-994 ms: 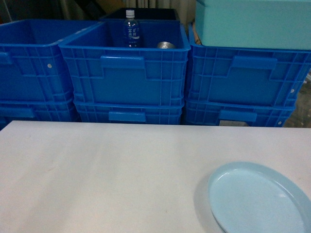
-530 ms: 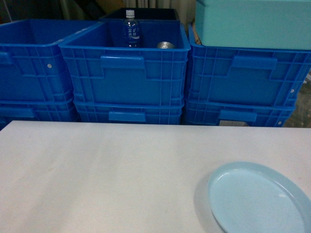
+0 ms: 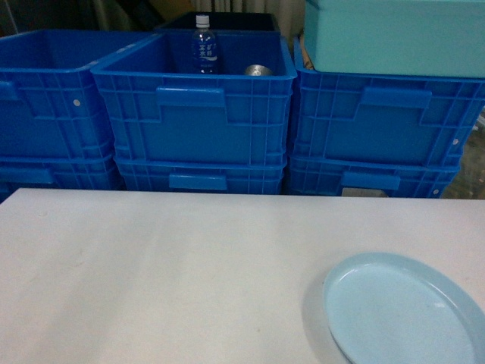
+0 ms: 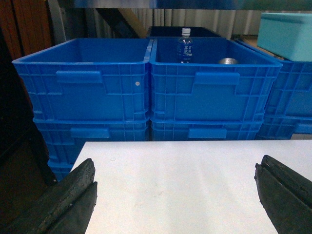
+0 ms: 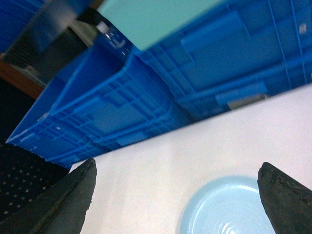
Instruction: Place blue tray on left shelf second layer neatly
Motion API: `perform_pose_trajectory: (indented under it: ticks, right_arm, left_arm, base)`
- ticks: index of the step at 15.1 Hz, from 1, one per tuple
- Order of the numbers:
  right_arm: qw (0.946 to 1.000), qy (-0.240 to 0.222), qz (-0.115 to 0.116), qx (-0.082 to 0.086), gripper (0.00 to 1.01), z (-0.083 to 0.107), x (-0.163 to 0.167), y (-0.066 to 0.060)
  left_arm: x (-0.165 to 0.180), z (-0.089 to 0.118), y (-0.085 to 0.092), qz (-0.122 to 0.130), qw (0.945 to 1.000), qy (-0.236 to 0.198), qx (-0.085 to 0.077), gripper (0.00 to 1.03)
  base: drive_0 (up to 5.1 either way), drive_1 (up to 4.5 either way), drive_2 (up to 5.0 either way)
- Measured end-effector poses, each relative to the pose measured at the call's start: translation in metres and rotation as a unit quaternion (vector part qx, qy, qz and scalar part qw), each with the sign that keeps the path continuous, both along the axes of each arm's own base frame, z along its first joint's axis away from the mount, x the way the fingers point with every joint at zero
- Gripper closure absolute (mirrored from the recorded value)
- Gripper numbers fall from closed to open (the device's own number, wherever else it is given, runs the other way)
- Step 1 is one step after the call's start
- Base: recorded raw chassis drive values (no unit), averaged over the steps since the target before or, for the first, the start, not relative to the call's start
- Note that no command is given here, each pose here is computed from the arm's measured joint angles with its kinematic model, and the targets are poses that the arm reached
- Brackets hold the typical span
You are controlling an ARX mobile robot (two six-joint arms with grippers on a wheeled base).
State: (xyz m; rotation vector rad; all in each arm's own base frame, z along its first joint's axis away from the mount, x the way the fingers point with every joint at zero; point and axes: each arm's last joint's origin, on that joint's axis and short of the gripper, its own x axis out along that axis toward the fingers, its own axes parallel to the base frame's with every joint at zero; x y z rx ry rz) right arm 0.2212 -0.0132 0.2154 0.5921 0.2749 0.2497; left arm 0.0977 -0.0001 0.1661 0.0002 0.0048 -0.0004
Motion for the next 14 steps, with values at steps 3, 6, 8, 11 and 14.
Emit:
perform_pose_trajectory:
  ticks: [3, 6, 8, 11, 14]
  right_arm:
    - [0.9879, 0.144, -0.032, 0.049, 0.03, -0.058, 0.045, -0.002]
    - [0.9833, 0.169, -0.053, 0.042, 0.03, -0.078, 0.048, -0.004]
    - [0.977, 0.2, -0.062, 0.037, 0.03, -0.097, 0.036, -0.005]
    - [0.9687, 0.235, -0.074, 0.033, 0.03, -0.121, 0.016, -0.013]
    - [0.962, 0.259, -0.08, 0.031, 0.03, -0.142, 0.009, -0.017]
  left_arm:
    - [0.0, 0.0, 0.0, 0.0, 1.0, -0.001, 0.0, 0.05]
    - [0.0, 0.0, 0.0, 0.0, 1.0, -0.001, 0.0, 0.05]
    - [0.0, 0.0, 0.0, 0.0, 1.0, 0.0, 0.0, 0.05]
    - [0.0, 0.0, 0.0, 0.0, 1.0, -0.001, 0.0, 0.05]
    - [0.0, 0.0, 0.0, 0.0, 1.0, 0.0, 0.0, 0.05]
  base:
    - [0.0, 0.0, 0.0]
    - [0.0, 0.0, 0.0]
    - [0.0, 0.0, 0.0]
    - [0.0, 0.0, 0.0]
    - [0.0, 0.0, 0.0]
